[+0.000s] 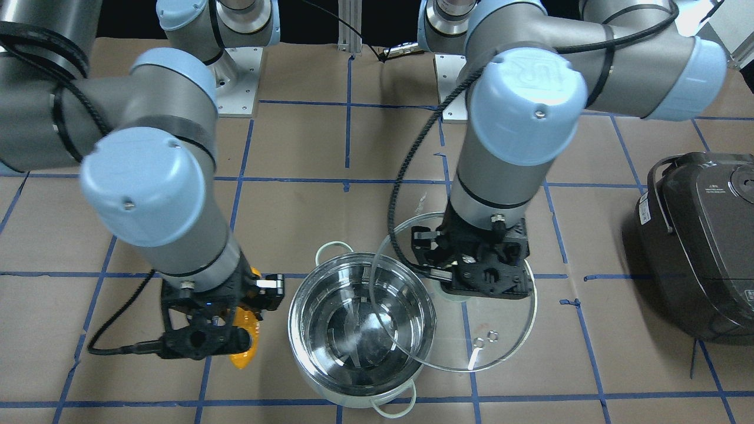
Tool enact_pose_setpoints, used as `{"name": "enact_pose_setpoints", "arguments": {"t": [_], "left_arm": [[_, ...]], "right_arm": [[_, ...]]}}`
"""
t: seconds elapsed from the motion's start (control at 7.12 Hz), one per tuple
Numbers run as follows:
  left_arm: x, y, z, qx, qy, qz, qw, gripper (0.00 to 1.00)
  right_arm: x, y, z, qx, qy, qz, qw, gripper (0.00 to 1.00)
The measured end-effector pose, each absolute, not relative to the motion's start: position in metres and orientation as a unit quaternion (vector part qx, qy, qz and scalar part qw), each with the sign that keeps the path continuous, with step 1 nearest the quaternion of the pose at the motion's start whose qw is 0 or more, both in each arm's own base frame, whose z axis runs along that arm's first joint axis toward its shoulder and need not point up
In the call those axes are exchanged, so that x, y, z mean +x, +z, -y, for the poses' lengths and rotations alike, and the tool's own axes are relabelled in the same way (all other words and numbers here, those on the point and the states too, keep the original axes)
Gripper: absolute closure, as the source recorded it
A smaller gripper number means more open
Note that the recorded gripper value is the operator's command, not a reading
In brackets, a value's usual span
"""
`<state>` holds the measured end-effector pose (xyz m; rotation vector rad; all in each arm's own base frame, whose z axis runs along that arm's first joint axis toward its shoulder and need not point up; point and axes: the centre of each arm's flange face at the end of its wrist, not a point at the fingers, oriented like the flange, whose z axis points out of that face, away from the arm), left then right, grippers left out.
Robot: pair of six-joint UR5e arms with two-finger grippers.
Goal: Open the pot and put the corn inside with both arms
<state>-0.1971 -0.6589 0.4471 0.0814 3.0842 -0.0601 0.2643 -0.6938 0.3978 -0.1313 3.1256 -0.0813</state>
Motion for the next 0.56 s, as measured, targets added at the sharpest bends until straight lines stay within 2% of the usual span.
{"name": "enact_pose_setpoints", "arguments": {"t": [0.42, 0.56], "left_arm": [[-0.062, 0.418, 0.681, -0.04, 0.011, -0.998, 0.042, 0.89], [-0.038, 0.387, 0.683, -0.051, 0.022, -0.998, 0.04, 0.89]], "right_arm": [[0.376, 0.335, 0.681, -0.036, -0.042, -0.998, 0.017, 0.92], [0.395, 0.31, 0.679, -0.037, -0.042, -0.998, 0.016, 0.86]]}}
